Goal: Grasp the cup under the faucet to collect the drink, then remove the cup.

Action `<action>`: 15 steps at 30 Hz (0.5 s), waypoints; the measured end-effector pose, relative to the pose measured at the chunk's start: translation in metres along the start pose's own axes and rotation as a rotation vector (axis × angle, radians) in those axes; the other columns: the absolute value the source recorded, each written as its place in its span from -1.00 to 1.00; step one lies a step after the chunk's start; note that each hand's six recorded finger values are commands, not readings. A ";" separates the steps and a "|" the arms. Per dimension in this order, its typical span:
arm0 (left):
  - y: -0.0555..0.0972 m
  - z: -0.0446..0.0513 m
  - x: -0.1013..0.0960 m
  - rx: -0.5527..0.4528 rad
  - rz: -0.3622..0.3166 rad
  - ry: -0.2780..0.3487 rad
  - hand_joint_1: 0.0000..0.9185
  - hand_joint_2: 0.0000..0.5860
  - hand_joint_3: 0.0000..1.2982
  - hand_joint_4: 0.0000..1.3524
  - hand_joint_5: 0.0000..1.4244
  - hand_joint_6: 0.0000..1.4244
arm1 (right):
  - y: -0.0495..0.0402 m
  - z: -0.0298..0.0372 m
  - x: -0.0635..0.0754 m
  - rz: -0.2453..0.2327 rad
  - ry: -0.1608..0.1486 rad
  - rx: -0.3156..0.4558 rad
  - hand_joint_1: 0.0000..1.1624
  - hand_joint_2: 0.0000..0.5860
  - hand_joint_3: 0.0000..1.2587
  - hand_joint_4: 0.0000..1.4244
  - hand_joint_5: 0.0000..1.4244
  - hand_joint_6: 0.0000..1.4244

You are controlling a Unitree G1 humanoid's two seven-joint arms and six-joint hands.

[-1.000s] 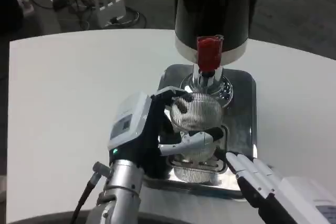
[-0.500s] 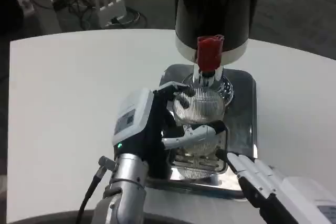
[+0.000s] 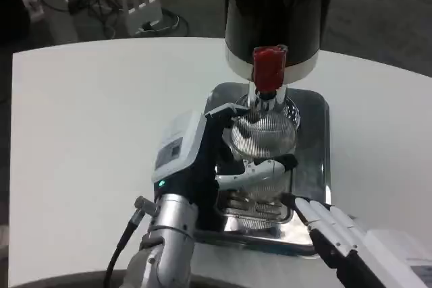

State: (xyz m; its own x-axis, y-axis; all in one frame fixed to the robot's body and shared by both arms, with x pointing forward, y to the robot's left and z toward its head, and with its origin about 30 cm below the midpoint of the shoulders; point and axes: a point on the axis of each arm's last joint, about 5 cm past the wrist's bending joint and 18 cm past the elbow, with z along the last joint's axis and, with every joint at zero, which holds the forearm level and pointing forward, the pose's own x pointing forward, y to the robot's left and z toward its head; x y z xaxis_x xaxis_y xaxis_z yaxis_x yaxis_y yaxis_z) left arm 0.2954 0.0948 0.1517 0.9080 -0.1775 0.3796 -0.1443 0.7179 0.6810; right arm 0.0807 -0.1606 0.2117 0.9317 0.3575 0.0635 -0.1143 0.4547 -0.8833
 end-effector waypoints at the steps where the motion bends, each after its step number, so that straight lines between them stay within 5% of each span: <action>1: 0.000 0.0000 0.000 0.000 0.000 0.000 0.20 -0.71 0.07 0.16 0.18 0.16 | 0.0001 0.0000 0.000 0.000 0.000 0.001 -0.34 0.38 -0.96 -1.00 -1.00 -1.00; 10: 0.000 0.0003 0.000 0.003 -0.003 0.000 0.02 -0.59 -0.07 -0.03 0.09 0.11 | 0.0005 -0.0008 -0.002 0.003 0.005 0.015 -0.34 0.38 -0.96 -1.00 -1.00 -1.00; 15: -0.001 0.0008 0.000 0.008 -0.009 0.004 -0.41 -0.45 -0.42 -0.48 -0.35 -0.24 | 0.0005 -0.0008 -0.002 0.002 0.004 0.016 -0.34 0.38 -0.96 -1.00 -1.00 -1.00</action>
State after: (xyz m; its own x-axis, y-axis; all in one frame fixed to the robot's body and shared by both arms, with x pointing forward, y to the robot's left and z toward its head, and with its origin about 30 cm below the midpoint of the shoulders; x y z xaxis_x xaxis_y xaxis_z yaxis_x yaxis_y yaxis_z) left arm 0.2951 0.0937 0.1517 0.9106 -0.1812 0.3714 -0.1395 0.7112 0.6890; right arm 0.0792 -0.1616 0.2108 0.9330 0.3550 0.0594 -0.1220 0.4673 -0.8757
